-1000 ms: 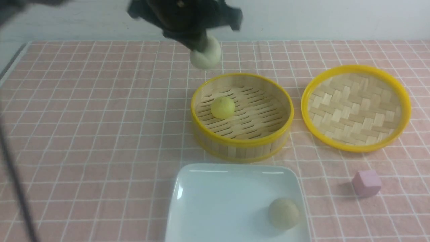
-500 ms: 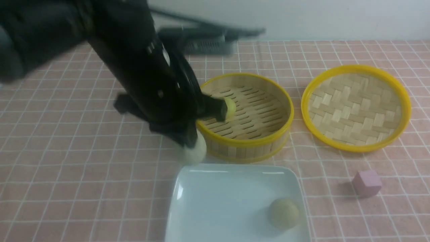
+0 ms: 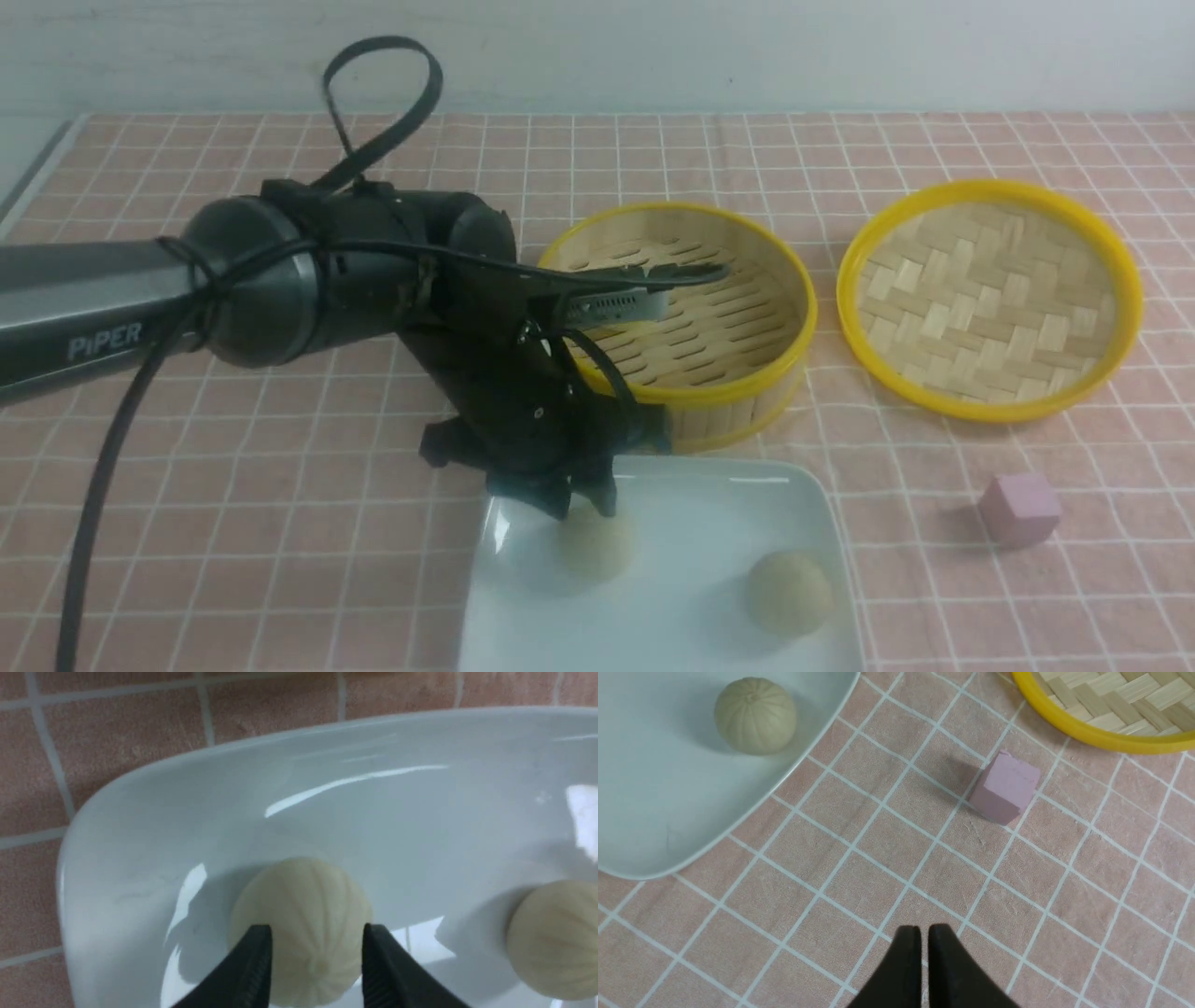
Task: Put the steamed buns into the plate on the pink tablecloth.
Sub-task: 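Reach into the bamboo steamer and grasp a bun with the left gripper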
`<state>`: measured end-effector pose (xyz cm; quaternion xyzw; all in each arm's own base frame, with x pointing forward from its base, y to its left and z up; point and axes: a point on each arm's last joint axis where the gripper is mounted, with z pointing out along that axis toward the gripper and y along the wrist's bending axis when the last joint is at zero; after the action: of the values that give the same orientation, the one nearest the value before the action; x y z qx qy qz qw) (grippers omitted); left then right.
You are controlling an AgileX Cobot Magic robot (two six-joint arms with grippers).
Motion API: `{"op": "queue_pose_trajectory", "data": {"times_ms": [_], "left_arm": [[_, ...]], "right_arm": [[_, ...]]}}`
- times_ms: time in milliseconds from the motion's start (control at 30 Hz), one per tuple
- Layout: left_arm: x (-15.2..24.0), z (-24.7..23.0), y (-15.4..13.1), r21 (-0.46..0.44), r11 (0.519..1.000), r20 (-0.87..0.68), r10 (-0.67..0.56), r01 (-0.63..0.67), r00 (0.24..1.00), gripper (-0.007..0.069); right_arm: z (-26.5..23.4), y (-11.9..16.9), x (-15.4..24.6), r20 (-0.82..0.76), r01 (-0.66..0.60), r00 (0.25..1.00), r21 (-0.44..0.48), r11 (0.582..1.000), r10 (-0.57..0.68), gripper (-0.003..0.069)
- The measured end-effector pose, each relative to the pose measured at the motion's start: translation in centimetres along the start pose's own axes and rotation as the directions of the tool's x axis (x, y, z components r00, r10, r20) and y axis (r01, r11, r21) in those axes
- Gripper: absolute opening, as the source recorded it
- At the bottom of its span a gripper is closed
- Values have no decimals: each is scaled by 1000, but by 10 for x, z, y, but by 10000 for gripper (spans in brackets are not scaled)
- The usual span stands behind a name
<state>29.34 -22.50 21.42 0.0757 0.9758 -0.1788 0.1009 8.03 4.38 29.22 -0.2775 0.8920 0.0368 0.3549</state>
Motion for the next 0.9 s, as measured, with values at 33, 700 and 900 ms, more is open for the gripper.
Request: {"op": "queue_pose_trajectory", "data": {"times_ms": [33, 700, 900], "left_arm": [[-7, -7, -6, 17, 1000, 28, 7, -8, 1000, 354], [-122, -12, -27, -97, 995, 341, 44, -11, 939, 353], [-130, 17, -22, -119, 993, 340, 60, -21, 939, 388]], "right_arm": [[0, 0, 0, 0, 0, 1000, 0, 1000, 0, 52], [0, 0, -2, 26, 1, 1000, -2, 1000, -1, 71], [0, 0, -2, 26, 1, 1000, -2, 1000, -1, 78]]}}
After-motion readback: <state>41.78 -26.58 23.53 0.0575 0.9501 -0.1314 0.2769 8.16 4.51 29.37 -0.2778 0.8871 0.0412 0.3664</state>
